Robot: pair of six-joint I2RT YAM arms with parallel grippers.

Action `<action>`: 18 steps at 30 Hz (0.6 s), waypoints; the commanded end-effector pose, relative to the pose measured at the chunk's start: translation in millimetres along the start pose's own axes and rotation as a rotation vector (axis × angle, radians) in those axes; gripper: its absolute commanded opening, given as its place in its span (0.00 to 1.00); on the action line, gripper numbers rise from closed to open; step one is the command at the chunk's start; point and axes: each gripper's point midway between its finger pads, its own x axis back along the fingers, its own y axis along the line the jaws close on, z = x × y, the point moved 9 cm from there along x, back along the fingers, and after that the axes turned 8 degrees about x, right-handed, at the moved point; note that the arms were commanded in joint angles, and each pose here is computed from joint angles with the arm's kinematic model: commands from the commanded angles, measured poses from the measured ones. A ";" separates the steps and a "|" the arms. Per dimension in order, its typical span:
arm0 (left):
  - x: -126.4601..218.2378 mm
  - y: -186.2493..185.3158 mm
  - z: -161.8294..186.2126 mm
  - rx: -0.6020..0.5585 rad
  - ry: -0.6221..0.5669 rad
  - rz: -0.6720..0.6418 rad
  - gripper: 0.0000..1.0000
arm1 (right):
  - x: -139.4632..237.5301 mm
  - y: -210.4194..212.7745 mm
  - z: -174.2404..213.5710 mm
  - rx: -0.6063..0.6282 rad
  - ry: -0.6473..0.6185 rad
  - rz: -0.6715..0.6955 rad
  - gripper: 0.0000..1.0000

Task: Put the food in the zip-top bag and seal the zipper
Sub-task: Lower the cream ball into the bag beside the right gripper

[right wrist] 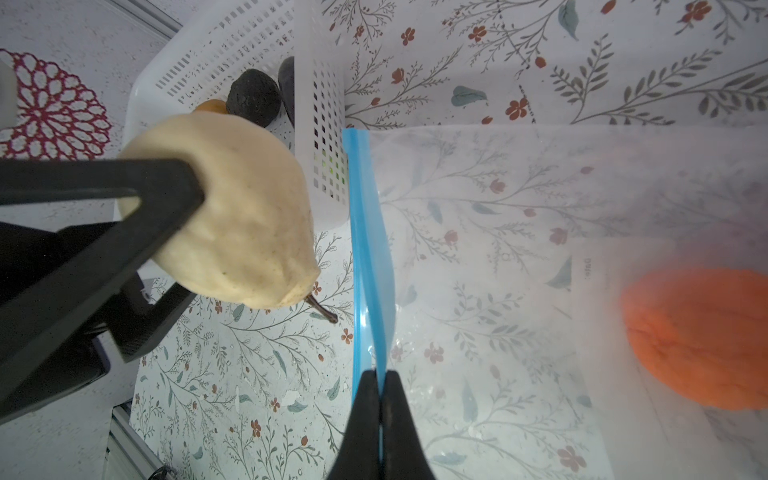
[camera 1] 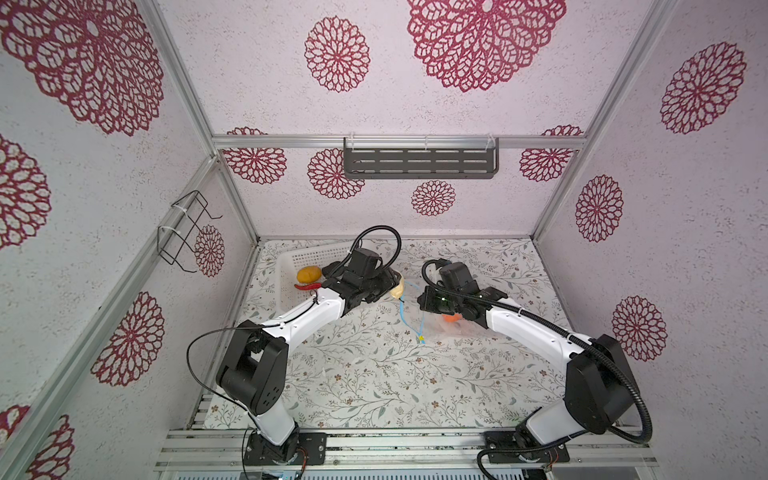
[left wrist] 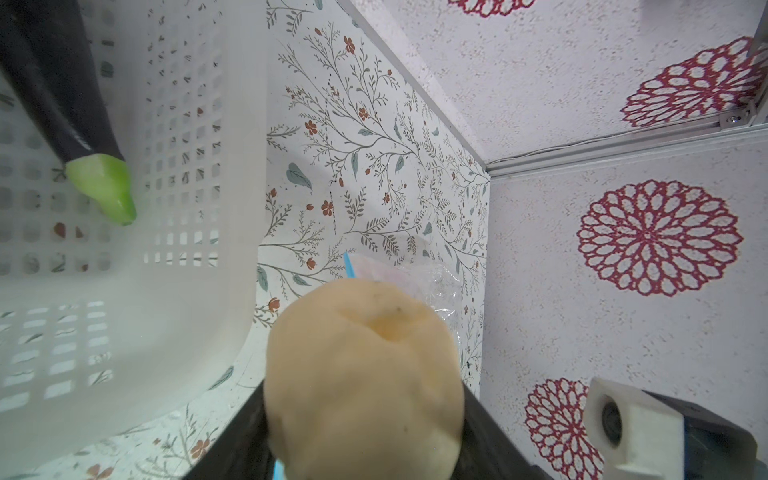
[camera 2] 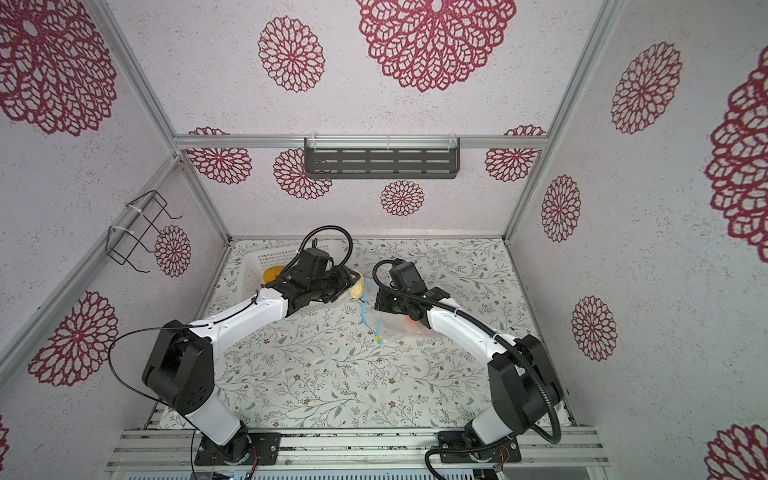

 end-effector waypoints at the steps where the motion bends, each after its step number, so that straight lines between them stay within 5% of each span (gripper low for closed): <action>1: -5.2 -4.7 3.7 -0.004 0.019 0.030 0.58 | 13.6 9.4 -16.9 0.000 -0.063 -0.037 0.00; 18: -13.8 -2.8 7.6 -0.006 0.044 0.028 0.58 | 13.0 8.7 -16.0 0.001 -0.062 -0.034 0.00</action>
